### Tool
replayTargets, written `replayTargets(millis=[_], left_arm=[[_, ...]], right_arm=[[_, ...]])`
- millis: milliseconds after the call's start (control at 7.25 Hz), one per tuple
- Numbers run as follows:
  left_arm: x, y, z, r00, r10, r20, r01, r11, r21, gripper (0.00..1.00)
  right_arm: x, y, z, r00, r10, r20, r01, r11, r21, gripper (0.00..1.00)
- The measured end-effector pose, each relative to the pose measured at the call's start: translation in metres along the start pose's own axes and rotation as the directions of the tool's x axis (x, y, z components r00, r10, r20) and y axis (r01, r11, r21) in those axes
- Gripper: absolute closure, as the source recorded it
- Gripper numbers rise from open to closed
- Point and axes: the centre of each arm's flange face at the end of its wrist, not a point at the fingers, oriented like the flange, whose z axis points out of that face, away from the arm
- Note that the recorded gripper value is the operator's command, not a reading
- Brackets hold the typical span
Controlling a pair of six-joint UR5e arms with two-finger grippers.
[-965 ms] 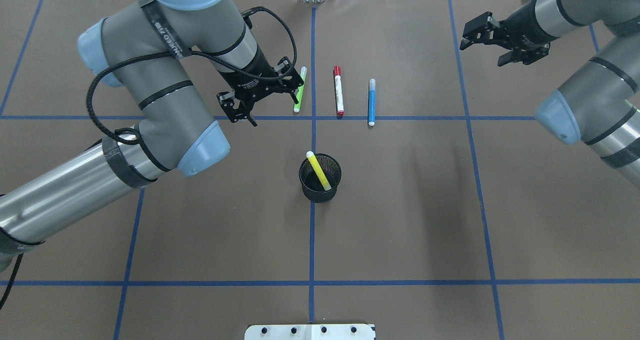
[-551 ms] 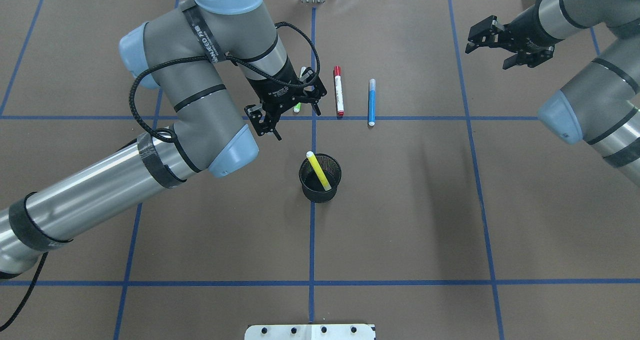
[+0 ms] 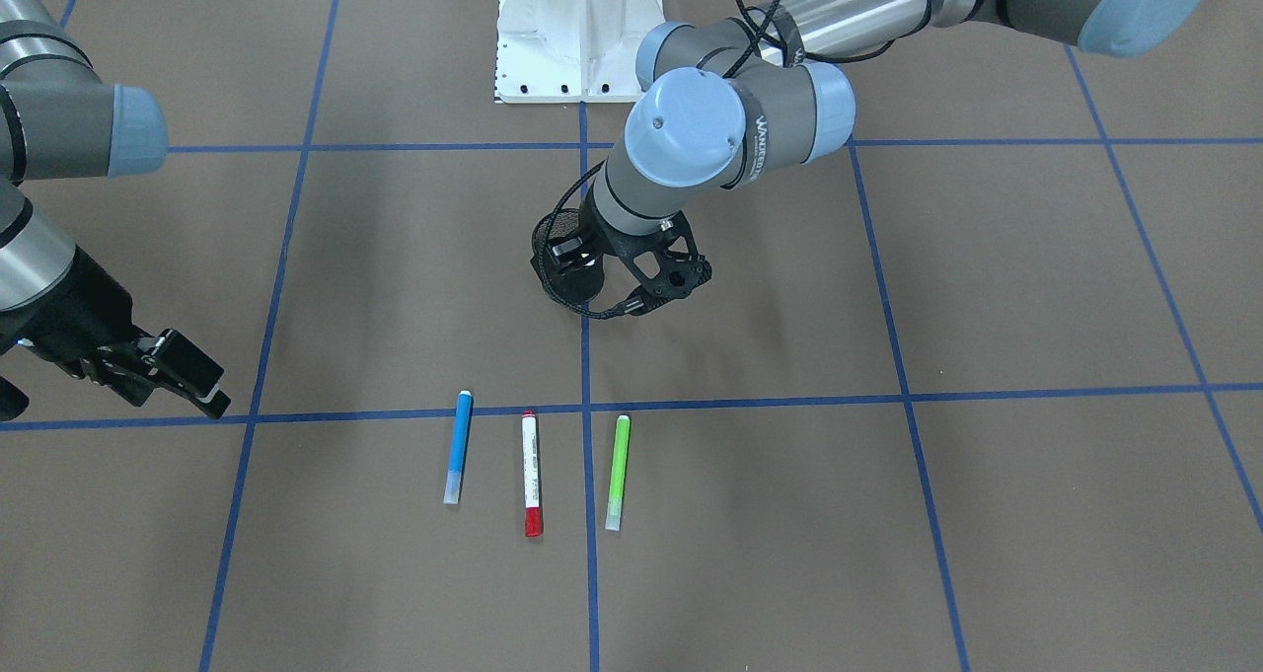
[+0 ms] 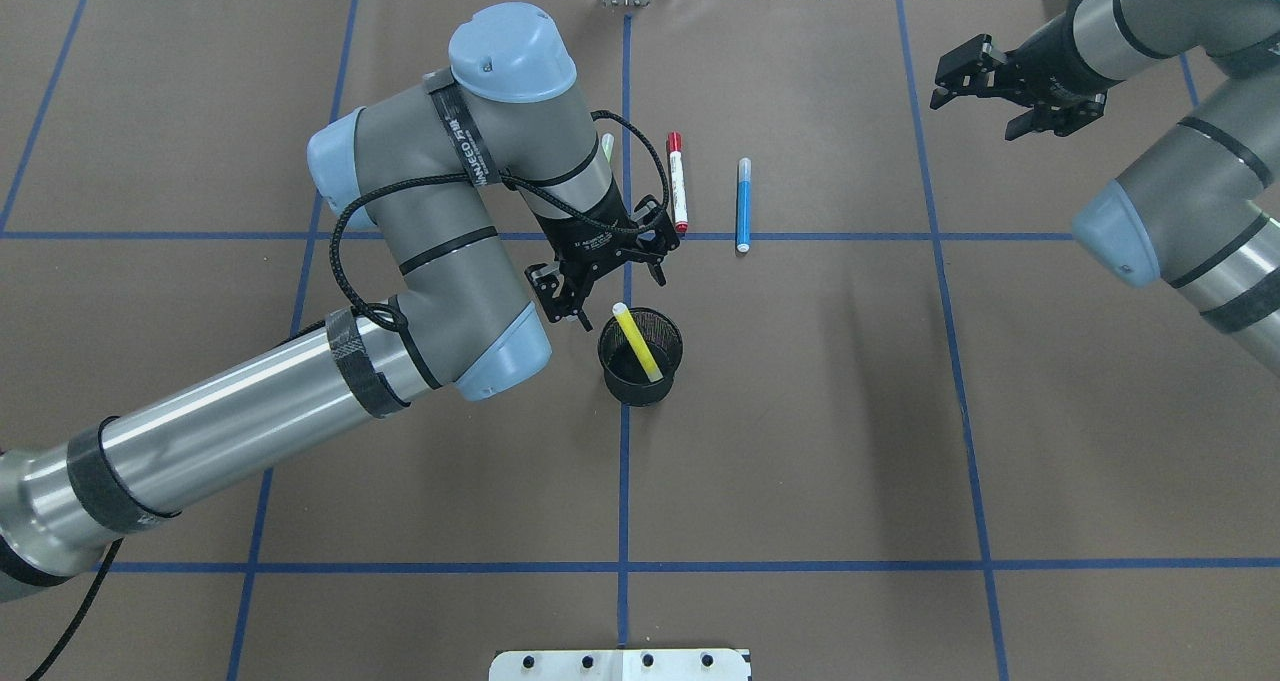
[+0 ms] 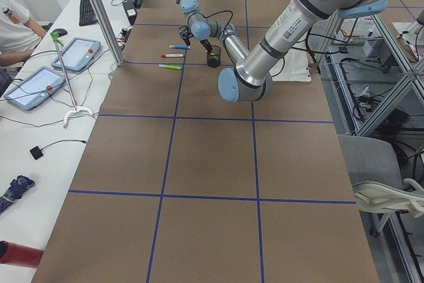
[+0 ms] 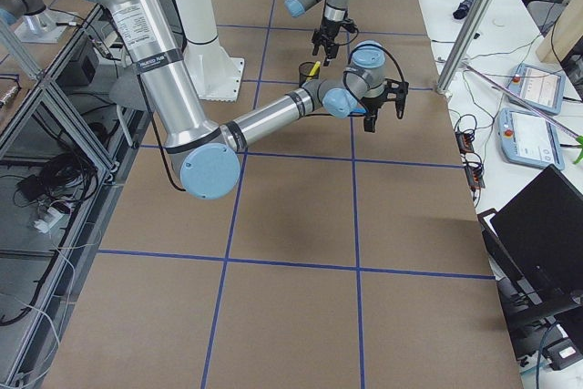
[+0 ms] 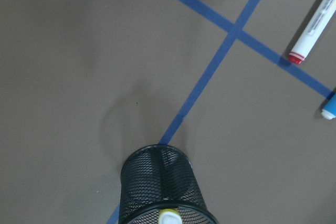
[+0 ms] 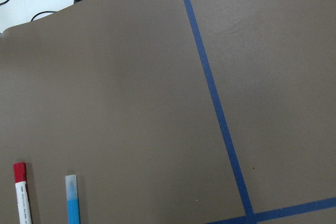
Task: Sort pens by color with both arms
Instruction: 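Move the left gripper over the pen cup above the yellow highlighter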
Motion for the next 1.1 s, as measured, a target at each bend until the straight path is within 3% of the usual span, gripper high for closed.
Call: replayTargets(millis=[551, 1103], left_arm=[[0.0029, -0.0019, 0.0045, 0.999, -0.043, 0.007, 0.043, 0.999, -0.003, 0.27], [0.0003, -0.0044, -0.0017, 1.0, -0.015, 0.018, 0.017, 0.995, -0.099, 0.31]], right_arm=[[0.003, 0.0005, 0.0015, 1.0, 0.003, -0.004, -0.003, 1.0, -0.002, 0.02], [0.0058, 0.0014, 0.0015, 1.0, 0.009, -0.006, -0.009, 1.0, -0.002, 0.02]])
